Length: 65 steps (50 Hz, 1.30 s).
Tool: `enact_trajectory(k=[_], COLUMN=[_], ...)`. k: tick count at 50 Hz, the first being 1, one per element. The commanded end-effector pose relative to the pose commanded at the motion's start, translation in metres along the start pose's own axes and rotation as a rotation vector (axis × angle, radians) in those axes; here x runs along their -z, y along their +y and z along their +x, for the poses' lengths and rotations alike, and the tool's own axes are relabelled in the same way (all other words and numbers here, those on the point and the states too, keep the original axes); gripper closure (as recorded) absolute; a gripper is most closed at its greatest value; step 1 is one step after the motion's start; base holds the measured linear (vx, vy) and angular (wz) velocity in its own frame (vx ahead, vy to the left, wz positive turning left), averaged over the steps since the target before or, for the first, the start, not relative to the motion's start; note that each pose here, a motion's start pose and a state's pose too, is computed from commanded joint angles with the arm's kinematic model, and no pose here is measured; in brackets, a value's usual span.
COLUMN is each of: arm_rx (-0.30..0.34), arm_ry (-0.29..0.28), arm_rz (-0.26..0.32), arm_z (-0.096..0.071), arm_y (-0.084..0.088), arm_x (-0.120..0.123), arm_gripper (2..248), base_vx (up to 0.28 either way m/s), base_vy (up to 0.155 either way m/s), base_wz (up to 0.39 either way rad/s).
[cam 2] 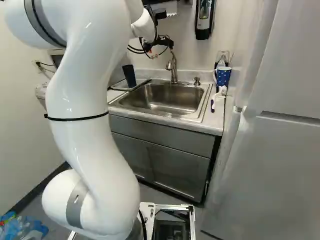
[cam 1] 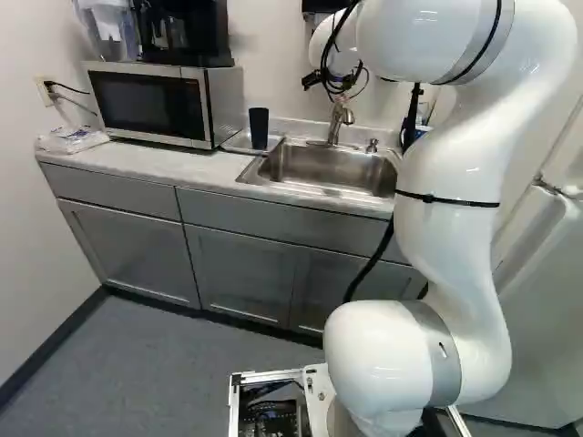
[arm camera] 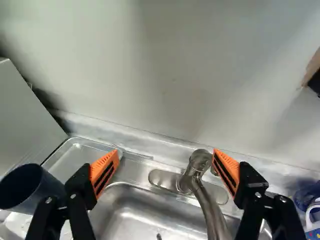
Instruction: Rinse the cup and place it in the tray
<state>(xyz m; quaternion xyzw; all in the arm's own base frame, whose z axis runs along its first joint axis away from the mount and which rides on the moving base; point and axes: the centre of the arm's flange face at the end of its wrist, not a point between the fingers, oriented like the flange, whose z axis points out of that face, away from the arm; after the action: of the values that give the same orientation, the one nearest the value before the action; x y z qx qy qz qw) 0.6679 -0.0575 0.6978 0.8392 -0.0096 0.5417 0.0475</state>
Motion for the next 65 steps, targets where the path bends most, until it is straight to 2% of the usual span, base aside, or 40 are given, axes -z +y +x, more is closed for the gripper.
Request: enact_trajectory(k=[12, 35, 65], arm_rx=[0.0, 0.0, 0.0], arm_ry=[-0.011, -0.068, -0.062], arm_rz=[-0.001, -0.005, -0.005], arm_z=[-0.001, -0.0061, -0.0056], arm_y=[0.0001, 0.0004, 0.0004], arm_x=[0.0, 0.0002, 0.0002], arm_gripper=[3, 3, 3], base_vx=[0.0, 0.0, 0.0], base_vy=[0.0, 0.0, 0.0], base_wz=[0.0, 0.0, 0.0])
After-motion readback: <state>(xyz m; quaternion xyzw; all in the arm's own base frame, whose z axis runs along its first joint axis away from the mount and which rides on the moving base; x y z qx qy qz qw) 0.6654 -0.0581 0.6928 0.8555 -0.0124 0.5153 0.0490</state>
